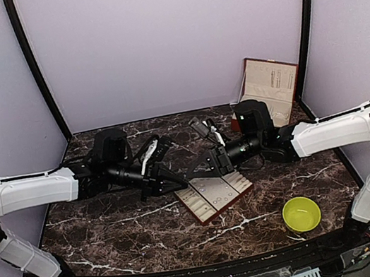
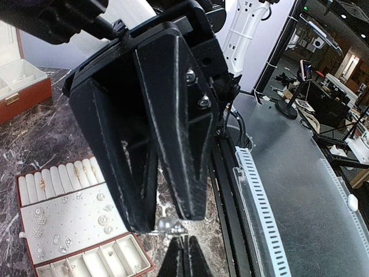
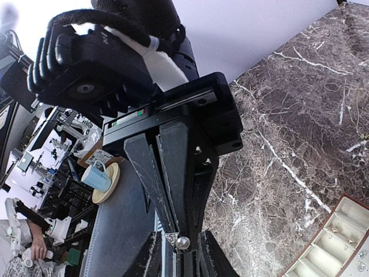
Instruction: Organize the mixed jewelry
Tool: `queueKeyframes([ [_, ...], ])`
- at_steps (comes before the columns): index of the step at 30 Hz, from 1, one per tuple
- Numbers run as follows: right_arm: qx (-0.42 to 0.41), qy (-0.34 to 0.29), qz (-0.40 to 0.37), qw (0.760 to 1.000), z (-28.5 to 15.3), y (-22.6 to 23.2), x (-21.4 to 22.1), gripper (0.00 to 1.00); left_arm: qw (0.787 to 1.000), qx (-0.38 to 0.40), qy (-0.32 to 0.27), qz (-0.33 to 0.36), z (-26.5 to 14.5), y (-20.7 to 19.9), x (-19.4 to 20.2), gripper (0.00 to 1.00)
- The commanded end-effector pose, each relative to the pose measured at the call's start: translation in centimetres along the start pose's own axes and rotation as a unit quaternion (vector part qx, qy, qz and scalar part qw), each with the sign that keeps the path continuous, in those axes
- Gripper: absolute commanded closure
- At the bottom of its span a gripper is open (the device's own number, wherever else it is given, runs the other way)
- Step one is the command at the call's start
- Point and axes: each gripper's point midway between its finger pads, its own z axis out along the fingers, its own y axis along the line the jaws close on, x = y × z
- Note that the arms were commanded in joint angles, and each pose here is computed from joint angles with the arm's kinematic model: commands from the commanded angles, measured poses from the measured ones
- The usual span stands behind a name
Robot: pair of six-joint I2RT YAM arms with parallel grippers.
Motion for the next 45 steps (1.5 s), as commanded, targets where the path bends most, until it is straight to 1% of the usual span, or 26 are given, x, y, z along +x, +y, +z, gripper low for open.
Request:
queueKeyframes([
  [1, -0.013, -0.009, -0.022, 1.0, 0.12, 1.06, -0.87, 0.71, 1.0, 0.006, 0.001, 0.004, 0.0, -0.28, 0.39, 1.0],
  [7, -0.019, -0.005, -0.027, 0.999, 0.16, 1.21, -0.77, 0.62, 1.0, 0.012, -0.003, 0.003, -0.06, -0.51, 0.11, 1.0],
  [13, -0.028, 0.001, -0.03, 0.999, 0.57, 1.4, -0.72, 0.61, 1.0, 0.016, -0.002, 0.0, -0.01, -0.62, 0.17, 1.0],
  [17, -0.032, 0.005, -0.03, 0.999, 0.73, 1.55, -0.63, 0.63, 1.0, 0.017, -0.001, -0.001, 0.02, -0.57, 0.2, 1.0],
  [22, -0.029, 0.009, -0.028, 0.999, 0.64, 1.57, -0.34, 0.72, 1.0, 0.014, -0.001, -0.001, 0.03, -0.56, 0.25, 1.0],
  [25, -0.023, 0.011, -0.024, 0.999, 0.47, 1.49, -0.02, 0.74, 1.0, 0.011, -0.002, 0.0, -0.03, -0.48, 0.23, 1.0],
  [45, -0.012, 0.008, -0.023, 1.0, 0.01, 1.59, 0.02, 0.8, 1.0, 0.005, -0.001, -0.001, 0.0, -0.26, 0.4, 1.0],
])
